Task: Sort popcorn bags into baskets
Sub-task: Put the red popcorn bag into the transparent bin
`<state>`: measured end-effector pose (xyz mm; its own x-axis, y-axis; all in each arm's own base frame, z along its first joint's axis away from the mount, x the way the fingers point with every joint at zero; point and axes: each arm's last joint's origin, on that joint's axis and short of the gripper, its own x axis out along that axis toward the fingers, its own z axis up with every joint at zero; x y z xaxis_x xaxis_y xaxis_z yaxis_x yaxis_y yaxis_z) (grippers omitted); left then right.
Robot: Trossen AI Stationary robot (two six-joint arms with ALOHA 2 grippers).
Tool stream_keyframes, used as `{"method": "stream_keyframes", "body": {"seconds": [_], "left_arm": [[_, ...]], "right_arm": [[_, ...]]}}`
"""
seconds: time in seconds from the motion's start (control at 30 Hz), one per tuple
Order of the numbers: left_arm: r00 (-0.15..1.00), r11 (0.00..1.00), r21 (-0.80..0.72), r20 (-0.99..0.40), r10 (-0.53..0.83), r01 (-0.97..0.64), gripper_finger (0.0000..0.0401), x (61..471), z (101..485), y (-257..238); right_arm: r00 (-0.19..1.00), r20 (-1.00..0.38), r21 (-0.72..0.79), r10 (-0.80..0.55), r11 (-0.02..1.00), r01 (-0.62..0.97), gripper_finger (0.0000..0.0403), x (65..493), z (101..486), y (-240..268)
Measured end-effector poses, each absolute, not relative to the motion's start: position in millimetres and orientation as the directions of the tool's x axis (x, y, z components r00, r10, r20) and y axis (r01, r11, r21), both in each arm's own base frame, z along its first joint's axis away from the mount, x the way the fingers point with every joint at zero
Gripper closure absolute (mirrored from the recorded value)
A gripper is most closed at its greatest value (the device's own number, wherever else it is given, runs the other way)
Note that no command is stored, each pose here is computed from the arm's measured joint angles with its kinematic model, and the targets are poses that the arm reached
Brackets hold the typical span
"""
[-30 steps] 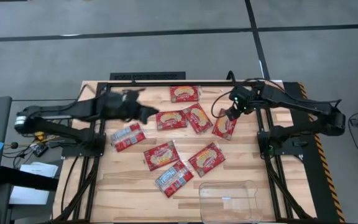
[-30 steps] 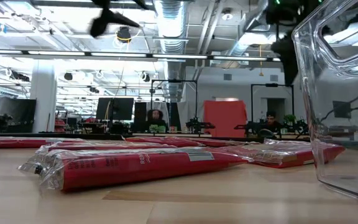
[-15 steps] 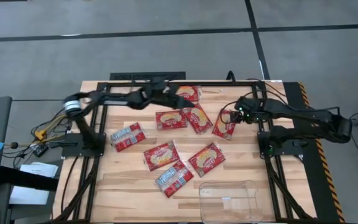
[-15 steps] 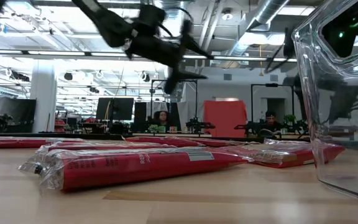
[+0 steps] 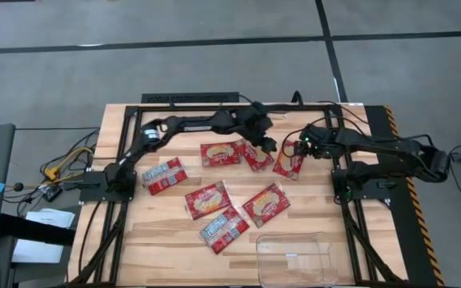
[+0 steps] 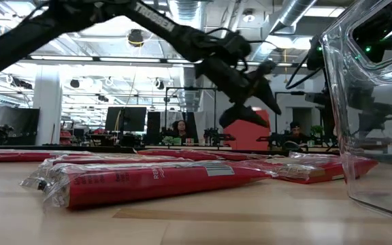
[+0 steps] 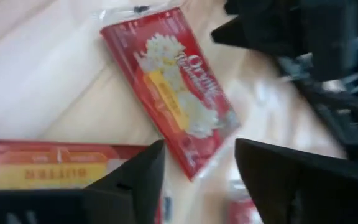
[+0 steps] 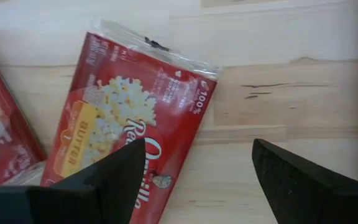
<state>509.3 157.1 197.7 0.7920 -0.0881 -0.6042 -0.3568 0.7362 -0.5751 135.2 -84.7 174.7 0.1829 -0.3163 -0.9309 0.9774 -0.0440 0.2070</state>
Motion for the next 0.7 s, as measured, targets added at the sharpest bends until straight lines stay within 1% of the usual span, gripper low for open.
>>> {"method": "stream_keyframes", "body": {"seconds": [0.1, 0.17, 0.3, 0.4, 0.47, 0.57, 0.63, 0.7], "left_arm": [[0.777, 0.79, -0.499, -0.628, -0.048, -0.355, 0.0273, 524, 194, 153], [0.772, 0.811, -0.48, -0.634, -0.056, -0.335, 0.0304, 531, 189, 150], [0.756, 0.813, -0.479, -0.65, -0.076, -0.33, 0.036, 537, 176, 143], [0.75, 0.813, -0.48, -0.656, -0.084, -0.329, 0.0391, 539, 171, 139], [0.755, 0.821, -0.47, -0.652, -0.076, -0.323, 0.0397, 541, 172, 136], [0.75, 0.846, -0.418, -0.661, -0.033, -0.332, 0.0394, 542, 172, 133], [0.743, 0.849, -0.403, -0.669, -0.018, -0.342, 0.0393, 541, 171, 133], [0.738, 0.842, -0.416, -0.674, -0.031, -0.344, 0.0397, 540, 171, 134]], "right_arm": [[0.182, -0.932, 0.206, -0.314, -0.043, 0.978, 0.0086, 135, 175, -84], [0.183, -0.932, 0.206, -0.313, -0.041, 0.978, 0.0086, 135, 175, -84], [0.178, -0.933, 0.195, -0.312, -0.024, 0.98, 0.0086, 134, 175, -85], [0.211, -0.932, 0.216, -0.294, 0.014, 0.976, 0.0086, 132, 178, -85], [0.247, -0.926, 0.246, -0.287, 0.041, 0.969, 0.0086, 132, 181, -84], [0.294, -0.909, 0.286, -0.296, 0.072, 0.956, 0.0086, 130, 187, -80], [0.3, -0.904, 0.29, -0.303, 0.078, 0.954, 0.0086, 129, 189, -79], [0.28, -0.905, 0.27, -0.32, 0.076, 0.96, 0.0087, 129, 188, -79]]}}
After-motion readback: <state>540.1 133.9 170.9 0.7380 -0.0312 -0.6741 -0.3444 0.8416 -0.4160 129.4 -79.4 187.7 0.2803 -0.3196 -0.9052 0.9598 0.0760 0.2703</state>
